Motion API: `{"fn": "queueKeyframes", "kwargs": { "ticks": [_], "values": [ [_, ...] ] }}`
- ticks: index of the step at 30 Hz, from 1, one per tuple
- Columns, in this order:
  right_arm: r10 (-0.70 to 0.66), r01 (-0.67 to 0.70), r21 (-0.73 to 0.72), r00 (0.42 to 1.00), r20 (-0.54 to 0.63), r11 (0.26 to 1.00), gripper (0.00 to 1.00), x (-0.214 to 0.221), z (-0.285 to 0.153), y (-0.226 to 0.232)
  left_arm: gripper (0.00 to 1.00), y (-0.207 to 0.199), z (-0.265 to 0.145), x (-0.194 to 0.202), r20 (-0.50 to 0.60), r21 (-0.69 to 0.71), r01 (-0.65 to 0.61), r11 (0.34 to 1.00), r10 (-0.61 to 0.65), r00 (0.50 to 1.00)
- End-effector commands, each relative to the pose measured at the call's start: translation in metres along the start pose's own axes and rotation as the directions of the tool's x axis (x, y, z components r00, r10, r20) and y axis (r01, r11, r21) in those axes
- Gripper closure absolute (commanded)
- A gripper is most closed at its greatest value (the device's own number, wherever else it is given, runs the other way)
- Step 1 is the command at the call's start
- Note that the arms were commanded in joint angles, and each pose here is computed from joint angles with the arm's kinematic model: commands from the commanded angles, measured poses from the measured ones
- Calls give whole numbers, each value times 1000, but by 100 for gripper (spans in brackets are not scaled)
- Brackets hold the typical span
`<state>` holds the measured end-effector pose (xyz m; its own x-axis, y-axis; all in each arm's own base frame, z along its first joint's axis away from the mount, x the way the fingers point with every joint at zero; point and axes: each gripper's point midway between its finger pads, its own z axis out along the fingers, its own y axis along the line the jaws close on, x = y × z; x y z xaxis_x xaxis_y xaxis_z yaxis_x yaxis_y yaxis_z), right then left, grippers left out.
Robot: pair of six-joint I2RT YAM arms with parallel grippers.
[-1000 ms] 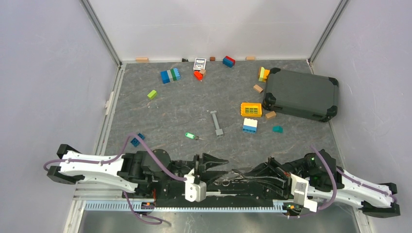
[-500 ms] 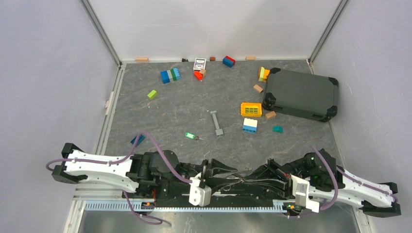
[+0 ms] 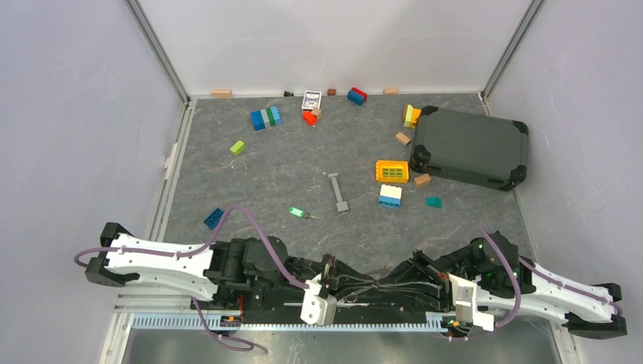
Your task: Remove the keys from the keyring
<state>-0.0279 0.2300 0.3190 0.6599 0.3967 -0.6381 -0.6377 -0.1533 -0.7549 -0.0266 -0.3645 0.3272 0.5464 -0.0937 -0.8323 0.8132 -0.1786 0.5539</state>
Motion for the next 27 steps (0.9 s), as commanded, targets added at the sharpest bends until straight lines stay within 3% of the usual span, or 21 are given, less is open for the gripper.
{"fn": "queueKeyframes", "kwargs": {
  "ticks": [1,5,6,9,12,20,23,27],
  "values": [
    [-61,57,68,997,50,996,100,-25,-3,-24,97,6,0,-34,93,14,33,999,-34,995],
    [-47,44,113,999,20,993,98,-21,-6,-31,98,5,-1,-32,58,36,44,998,-46,997],
    [-42,40,129,999,9,991,93,-19,-8,-32,98,5,-2,-30,42,35,48,998,-49,998],
    [-20,22,173,1000,-12,985,61,-16,-13,-37,98,12,-6,-23,-18,0,70,998,-70,997],
    [6,4,219,999,-44,976,51,-11,-20,-41,98,23,-12,-10,-102,-67,99,993,-105,989],
    [139,-69,431,981,-132,900,53,14,-45,-60,98,47,-34,25,-318,-271,156,950,-242,917],
    [180,-96,475,974,-136,875,54,20,-50,-62,98,60,-40,35,-351,-395,176,902,-326,878],
    [255,-163,510,960,-115,844,54,26,-50,-63,98,82,-50,46,-343,-587,186,788,-450,824]
  ]
}}
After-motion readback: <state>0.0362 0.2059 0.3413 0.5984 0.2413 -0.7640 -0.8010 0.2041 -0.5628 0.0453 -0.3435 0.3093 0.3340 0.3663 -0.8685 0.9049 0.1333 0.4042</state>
